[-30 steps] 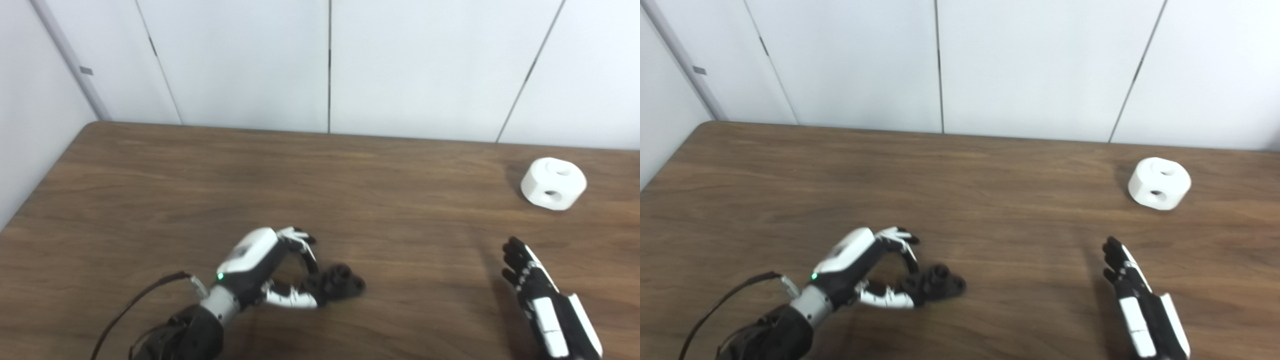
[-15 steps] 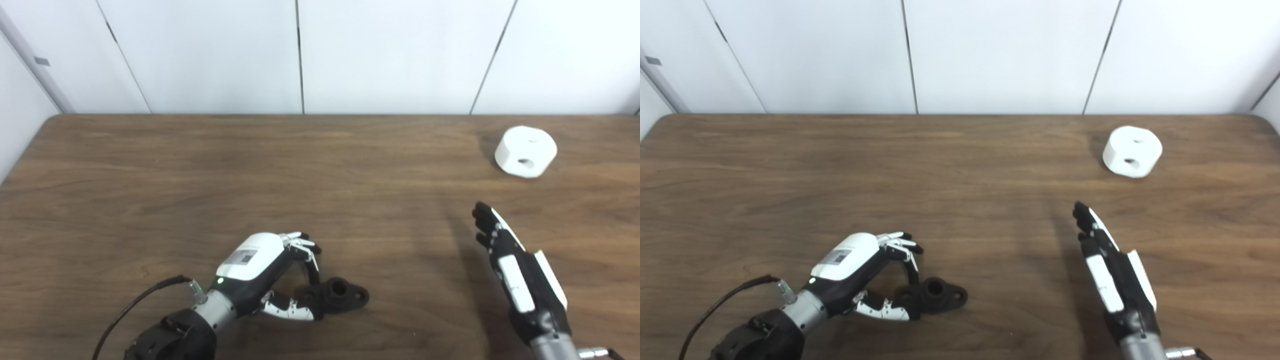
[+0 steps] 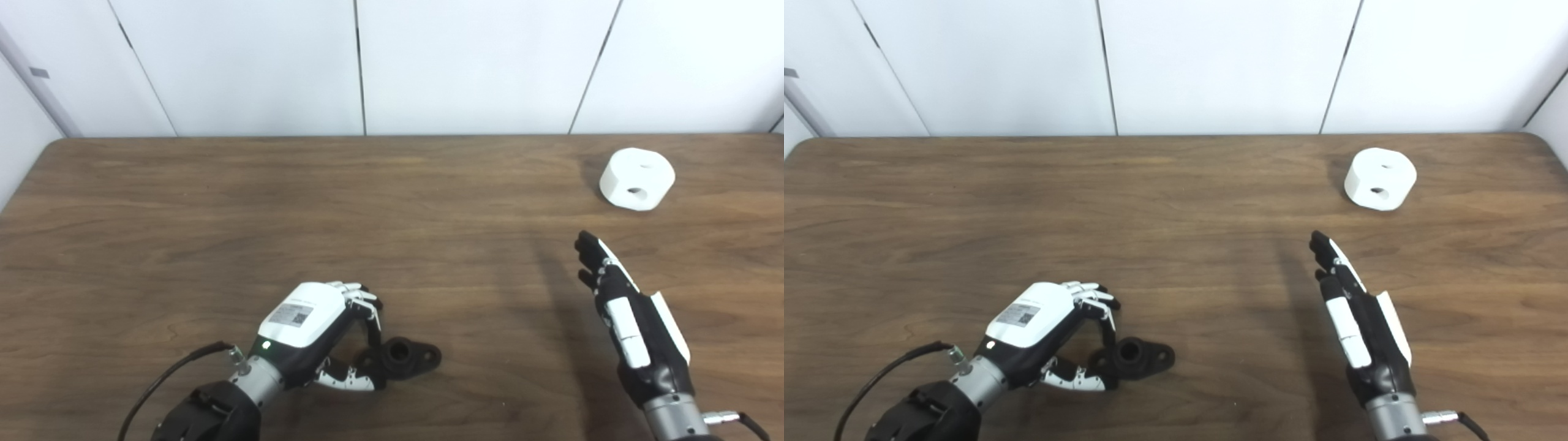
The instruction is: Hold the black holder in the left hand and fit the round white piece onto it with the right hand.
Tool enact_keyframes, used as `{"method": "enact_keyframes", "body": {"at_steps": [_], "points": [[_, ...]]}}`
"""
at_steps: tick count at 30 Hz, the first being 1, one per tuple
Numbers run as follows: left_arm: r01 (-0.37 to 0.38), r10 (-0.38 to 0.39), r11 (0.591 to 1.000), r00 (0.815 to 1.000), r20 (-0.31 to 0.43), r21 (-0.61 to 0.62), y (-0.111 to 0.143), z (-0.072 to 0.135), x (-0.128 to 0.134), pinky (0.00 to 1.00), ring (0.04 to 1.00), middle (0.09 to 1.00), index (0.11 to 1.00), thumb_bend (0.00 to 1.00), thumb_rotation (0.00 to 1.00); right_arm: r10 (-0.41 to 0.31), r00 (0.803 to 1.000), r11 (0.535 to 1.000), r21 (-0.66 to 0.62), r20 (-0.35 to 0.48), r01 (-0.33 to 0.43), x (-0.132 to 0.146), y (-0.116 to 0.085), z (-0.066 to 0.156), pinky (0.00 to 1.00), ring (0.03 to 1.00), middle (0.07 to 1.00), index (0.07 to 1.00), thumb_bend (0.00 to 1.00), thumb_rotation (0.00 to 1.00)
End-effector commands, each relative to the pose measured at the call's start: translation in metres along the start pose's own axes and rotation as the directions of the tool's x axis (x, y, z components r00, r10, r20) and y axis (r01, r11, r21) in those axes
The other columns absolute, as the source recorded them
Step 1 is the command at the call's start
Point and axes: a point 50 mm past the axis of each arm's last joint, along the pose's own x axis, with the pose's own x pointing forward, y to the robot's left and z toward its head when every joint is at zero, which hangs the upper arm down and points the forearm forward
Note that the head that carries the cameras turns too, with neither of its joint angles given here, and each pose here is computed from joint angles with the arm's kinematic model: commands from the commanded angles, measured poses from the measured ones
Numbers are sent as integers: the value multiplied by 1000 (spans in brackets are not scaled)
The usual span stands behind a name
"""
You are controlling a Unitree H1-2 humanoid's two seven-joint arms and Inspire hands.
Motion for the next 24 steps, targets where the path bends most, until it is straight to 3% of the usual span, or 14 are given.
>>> {"method": "enact_keyframes", "body": {"at_steps": [1, 9, 24], "points": [[-60, 60, 997, 998, 12, 37, 13, -1, 4, 885, 883, 796, 489, 515, 50, -30, 994, 999, 48, 106, 25, 11, 6, 21, 961, 970, 949, 928, 620, 944], [-105, 105, 994, 994, 15, 14, 20, -5, 17, 864, 866, 784, 489, 517, 47, -45, 986, 998, 38, 159, 40, 20, -5, 38, 976, 989, 963, 933, 578, 943], [-56, 60, 996, 997, 54, -65, 19, -3, 50, 842, 854, 774, 488, 513, 55, -68, 982, 998, 30, 174, 63, 13, -17, 47, 977, 995, 967, 937, 620, 913]]}}
